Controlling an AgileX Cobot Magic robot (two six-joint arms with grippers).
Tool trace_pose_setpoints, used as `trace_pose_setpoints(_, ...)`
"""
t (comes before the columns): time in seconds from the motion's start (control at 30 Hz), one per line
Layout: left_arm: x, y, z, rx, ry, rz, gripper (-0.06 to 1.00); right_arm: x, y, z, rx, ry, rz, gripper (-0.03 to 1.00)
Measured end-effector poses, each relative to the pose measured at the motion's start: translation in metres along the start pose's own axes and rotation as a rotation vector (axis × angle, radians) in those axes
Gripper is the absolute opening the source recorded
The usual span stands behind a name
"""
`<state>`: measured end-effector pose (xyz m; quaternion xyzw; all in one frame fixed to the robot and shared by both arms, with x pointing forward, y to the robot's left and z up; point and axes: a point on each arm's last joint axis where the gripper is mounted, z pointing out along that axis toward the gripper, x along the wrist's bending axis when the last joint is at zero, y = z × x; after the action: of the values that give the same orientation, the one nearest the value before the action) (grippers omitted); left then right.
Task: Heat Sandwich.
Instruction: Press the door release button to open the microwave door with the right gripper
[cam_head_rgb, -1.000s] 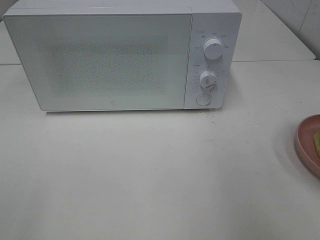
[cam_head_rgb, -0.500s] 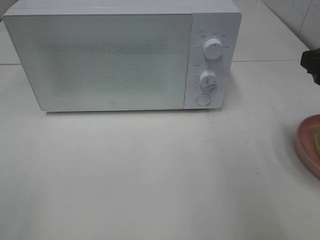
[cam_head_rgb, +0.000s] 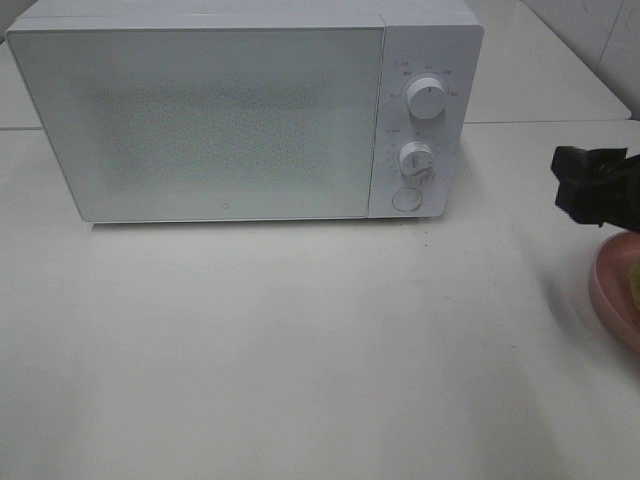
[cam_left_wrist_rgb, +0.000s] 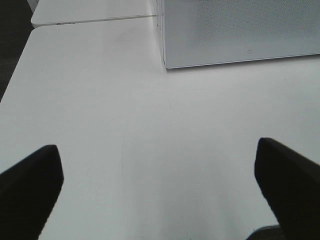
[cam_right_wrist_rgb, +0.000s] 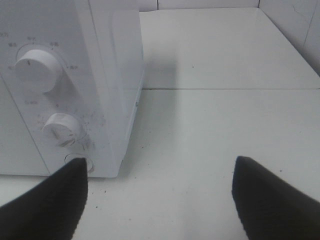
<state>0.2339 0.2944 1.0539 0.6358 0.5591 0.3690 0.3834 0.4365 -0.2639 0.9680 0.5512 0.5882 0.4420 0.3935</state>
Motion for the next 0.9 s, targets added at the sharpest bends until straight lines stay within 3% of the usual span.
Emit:
trace_pose_setpoints(0.4, 0.0, 0.0, 0.0, 0.0, 0.0, 0.0, 0.99, 0.044, -0.028, 0.007, 0.006, 0.014, -0.045, 0.77)
trace_pose_setpoints(0.9, 0.0, 0.0, 0.0, 0.0, 0.0, 0.0, 0.99, 0.076, -0.054, 0.014, 0.029, -0.017, -0.086, 0.77)
